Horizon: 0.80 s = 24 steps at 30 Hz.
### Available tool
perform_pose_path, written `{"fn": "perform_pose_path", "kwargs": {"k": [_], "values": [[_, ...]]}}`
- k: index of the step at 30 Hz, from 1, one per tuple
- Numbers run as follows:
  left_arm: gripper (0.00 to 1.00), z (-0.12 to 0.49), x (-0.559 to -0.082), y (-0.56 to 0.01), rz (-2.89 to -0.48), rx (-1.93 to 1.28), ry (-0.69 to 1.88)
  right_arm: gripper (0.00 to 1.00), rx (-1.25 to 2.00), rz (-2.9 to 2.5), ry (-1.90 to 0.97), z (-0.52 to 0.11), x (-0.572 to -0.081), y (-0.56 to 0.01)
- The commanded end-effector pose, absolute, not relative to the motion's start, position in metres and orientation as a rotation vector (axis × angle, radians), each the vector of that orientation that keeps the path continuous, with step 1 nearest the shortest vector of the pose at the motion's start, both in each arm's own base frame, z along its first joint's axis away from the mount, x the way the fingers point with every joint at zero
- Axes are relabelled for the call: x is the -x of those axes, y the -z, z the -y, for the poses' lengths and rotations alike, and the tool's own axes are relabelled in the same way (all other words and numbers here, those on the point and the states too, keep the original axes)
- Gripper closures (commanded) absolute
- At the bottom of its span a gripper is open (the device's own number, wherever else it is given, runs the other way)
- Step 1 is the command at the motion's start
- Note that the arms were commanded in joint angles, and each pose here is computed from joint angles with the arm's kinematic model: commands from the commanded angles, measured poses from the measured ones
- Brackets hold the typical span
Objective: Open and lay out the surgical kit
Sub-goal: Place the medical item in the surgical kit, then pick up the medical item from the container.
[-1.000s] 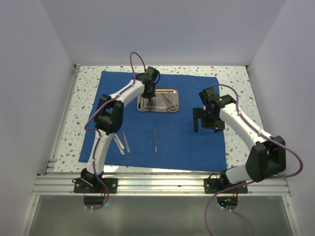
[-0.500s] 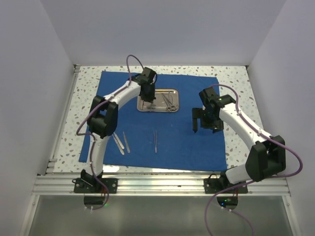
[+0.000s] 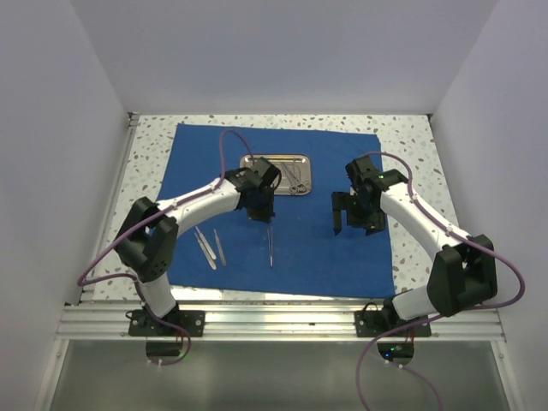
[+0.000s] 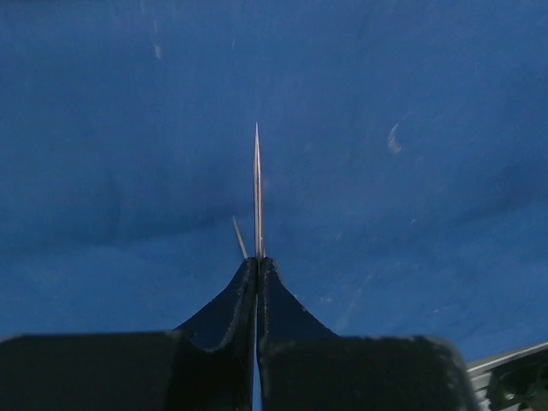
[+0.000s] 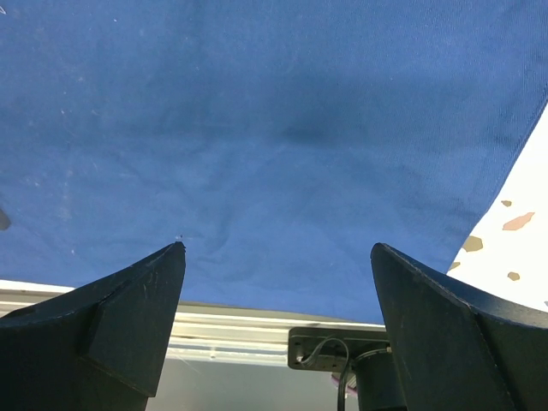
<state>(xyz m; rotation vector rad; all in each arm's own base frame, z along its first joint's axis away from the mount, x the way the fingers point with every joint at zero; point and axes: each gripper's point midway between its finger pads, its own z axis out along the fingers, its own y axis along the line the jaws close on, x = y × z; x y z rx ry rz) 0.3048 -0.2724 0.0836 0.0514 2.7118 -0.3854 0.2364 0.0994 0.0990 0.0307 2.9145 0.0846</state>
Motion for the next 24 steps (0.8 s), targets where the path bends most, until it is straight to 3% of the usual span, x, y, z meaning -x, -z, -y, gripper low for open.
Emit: {"fn": "perform_pose_path", "kwargs": {"k": [1,4,8,12,15,19,24], "values": [[1.0,0.274,-0.287,-0.076,-2.725,0.055,0.421,0.07,-0.009,-2.895,-0.127,-0.102,-0.236,-0.103],[1.0,0.278,-0.272,-0.066,-2.752,0.068,0.45,0.07,-0.013,-2.899,-0.116,-0.1,-0.235,-0.102],[0.67,0.283,-0.26,-0.062,-2.784,0.036,0.474,0.07,-0.016,-2.912,-0.102,-0.099,-0.234,-0.098],[0.48,0.286,-0.268,-0.085,-2.741,0.002,0.483,0.07,-0.03,-2.908,-0.097,-0.099,-0.237,-0.101],[0.46,0.291,-0.286,-0.114,-2.688,-0.061,0.489,0.06,-0.05,-2.886,-0.092,-0.099,-0.24,-0.107],[0.47,0.265,-0.344,-0.151,-2.569,-0.036,0.413,0.06,-0.074,-2.846,-0.074,-0.097,-0.247,-0.116],[0.49,0.228,-0.413,-0.147,-2.531,0.019,0.348,0.06,-0.12,-2.812,-0.109,-0.101,-0.252,-0.124]]}}
